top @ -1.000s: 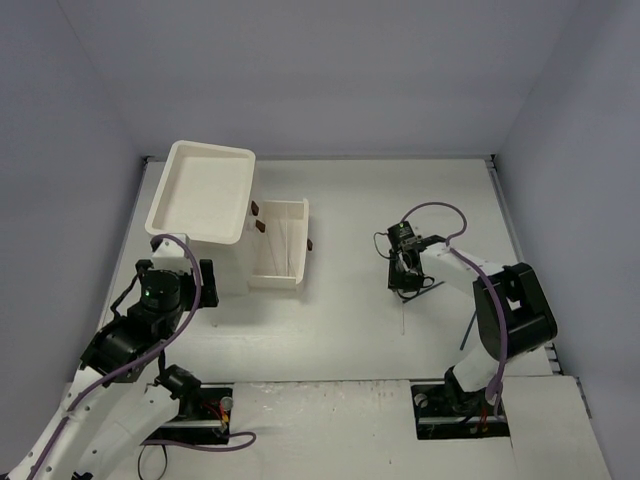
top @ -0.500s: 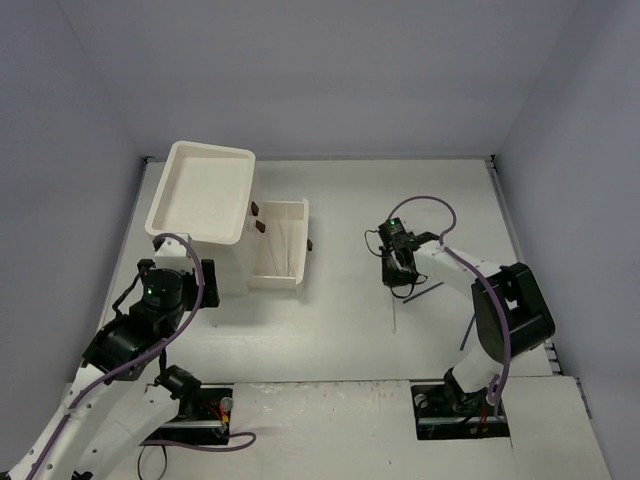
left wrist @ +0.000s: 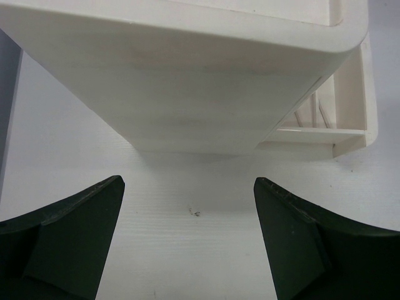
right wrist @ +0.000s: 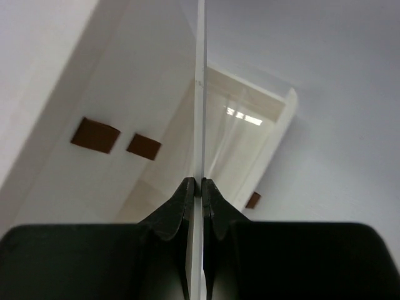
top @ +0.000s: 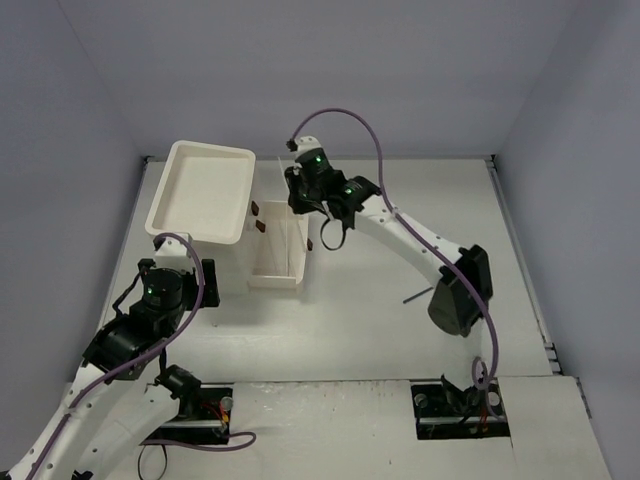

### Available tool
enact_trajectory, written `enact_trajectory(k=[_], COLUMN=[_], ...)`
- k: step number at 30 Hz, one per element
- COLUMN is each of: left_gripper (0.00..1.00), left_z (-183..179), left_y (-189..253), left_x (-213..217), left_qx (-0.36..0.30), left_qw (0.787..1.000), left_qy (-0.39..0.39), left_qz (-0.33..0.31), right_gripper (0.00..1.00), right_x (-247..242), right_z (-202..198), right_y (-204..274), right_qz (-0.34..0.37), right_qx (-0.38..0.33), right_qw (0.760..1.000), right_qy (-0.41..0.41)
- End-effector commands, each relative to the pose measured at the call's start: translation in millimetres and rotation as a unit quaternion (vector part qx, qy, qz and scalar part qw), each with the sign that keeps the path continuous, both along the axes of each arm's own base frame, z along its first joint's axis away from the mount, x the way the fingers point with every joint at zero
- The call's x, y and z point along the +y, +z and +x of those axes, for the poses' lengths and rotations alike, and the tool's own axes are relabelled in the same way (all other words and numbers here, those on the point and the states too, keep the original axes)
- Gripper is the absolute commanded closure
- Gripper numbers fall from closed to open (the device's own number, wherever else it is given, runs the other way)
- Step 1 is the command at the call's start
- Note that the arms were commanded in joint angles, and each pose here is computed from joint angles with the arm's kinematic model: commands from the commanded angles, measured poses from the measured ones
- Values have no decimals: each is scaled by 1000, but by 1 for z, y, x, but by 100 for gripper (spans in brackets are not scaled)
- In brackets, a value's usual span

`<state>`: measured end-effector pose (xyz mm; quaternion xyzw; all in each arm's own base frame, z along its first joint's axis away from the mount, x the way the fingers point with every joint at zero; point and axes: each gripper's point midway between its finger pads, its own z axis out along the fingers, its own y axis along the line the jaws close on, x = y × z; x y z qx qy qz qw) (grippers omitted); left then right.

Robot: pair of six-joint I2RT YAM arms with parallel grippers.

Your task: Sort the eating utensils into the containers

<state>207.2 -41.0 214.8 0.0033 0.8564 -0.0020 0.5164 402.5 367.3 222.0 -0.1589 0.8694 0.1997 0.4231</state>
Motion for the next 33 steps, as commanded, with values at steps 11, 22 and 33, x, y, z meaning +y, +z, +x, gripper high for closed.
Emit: enact_trajectory(k=[11,22,33], left_gripper=[18,18,18], left_z=[10,11,11], left_y=[13,12,12], left_x=[-5,-6,-7], left_qx=[-26,-23,-21], left_qw=[1000,1000,1000], left_qy=[-2,-5,-6], left_qz=[-10,-10,-9], right_gripper=[66,46,43], right_x=[39,-173,-334], right_z=[12,-12,-98], right_y=[-30,-63,-134], right_qz=[-16,-69,-62], right_qx=[3,41,117], right_qw=[999,961,857], right_qy=[31,-264,-497])
